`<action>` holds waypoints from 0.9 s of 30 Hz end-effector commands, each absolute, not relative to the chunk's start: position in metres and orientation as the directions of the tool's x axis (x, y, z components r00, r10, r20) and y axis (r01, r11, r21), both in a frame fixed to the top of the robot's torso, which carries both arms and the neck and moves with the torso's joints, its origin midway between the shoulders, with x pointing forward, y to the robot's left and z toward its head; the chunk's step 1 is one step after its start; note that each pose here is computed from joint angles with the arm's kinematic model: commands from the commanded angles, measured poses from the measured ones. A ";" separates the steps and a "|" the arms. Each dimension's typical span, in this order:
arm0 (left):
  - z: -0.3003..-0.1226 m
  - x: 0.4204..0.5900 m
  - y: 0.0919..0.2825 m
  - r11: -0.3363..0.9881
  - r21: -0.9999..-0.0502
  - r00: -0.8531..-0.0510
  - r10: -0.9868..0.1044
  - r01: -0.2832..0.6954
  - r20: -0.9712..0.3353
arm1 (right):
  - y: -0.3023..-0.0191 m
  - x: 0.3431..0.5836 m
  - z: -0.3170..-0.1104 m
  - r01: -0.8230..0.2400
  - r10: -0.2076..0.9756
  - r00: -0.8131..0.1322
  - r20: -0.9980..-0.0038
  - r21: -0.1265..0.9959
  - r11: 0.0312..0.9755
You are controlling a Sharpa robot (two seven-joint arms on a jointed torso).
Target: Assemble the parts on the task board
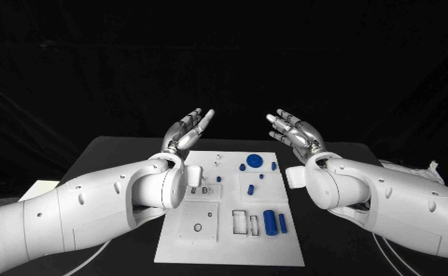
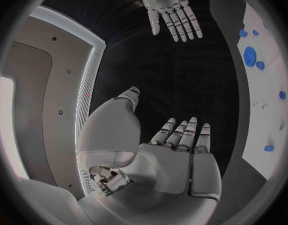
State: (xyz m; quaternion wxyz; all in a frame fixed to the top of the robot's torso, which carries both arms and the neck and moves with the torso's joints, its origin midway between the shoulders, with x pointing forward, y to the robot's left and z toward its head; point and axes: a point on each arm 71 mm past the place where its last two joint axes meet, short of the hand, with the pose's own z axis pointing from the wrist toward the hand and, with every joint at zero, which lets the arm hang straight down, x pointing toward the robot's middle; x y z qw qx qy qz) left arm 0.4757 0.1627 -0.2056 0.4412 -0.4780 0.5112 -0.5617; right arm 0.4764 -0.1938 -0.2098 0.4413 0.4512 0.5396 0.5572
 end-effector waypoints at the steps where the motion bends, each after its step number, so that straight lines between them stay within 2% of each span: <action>1: -0.203 0.475 0.159 -0.126 -0.992 -0.202 -0.972 0.018 0.120 | -0.183 0.475 -0.208 0.003 0.921 -0.390 0.010 1.000 -0.009; 8: -0.203 0.475 0.159 -0.126 -0.992 -0.202 -0.972 0.018 0.120 | -0.182 0.476 -0.206 0.003 0.904 -0.428 0.003 1.000 -0.001; 9: -0.203 0.478 0.175 -0.152 -0.988 -0.199 -0.969 0.027 0.144 | -0.199 0.491 -0.199 -0.169 0.922 -0.337 -0.189 0.976 0.138; 20: -0.196 0.471 0.201 -0.180 -0.984 -0.224 -0.959 -0.001 0.175 | -0.203 0.501 -0.181 -0.352 0.823 -0.305 -0.479 0.860 0.370; 27: -0.185 0.451 0.212 -0.175 -0.984 -0.279 -0.945 -0.004 0.169 | -0.192 0.502 -0.166 -0.496 0.581 -0.287 -0.762 0.637 0.590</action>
